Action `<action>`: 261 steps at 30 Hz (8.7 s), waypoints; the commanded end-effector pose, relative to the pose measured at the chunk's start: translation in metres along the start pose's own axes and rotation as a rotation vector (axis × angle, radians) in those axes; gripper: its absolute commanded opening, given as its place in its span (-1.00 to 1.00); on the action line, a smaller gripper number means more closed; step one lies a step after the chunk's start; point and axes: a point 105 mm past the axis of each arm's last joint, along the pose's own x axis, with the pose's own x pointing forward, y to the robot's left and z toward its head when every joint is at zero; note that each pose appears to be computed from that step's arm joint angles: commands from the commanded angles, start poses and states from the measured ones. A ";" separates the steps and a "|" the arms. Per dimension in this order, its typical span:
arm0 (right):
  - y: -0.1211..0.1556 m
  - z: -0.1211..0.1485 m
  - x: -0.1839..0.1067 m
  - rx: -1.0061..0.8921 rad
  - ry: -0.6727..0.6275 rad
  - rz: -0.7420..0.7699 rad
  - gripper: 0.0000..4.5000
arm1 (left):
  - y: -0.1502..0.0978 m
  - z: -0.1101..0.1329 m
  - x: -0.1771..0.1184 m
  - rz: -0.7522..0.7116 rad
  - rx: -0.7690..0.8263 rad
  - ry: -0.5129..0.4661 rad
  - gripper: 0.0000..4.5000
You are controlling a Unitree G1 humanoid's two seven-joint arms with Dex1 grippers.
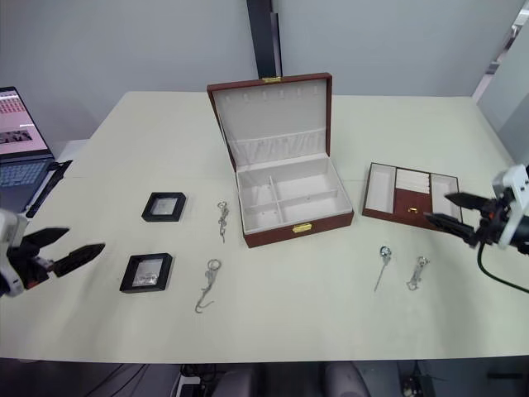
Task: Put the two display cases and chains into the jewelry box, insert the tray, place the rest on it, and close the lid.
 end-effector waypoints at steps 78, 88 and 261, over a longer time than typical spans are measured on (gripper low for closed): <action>0.084 -0.035 0.112 -0.099 0.127 0.224 -0.99 | -0.156 -0.001 0.144 -0.413 0.060 0.002 -1.00; 0.067 -0.031 0.101 -0.098 0.120 0.161 -0.99 | -0.136 0.004 0.140 -0.370 0.071 -0.010 -1.00; 0.129 -0.001 -0.007 -0.189 -0.037 -0.036 1.00 | -0.240 0.108 0.216 -0.970 0.696 0.019 -0.99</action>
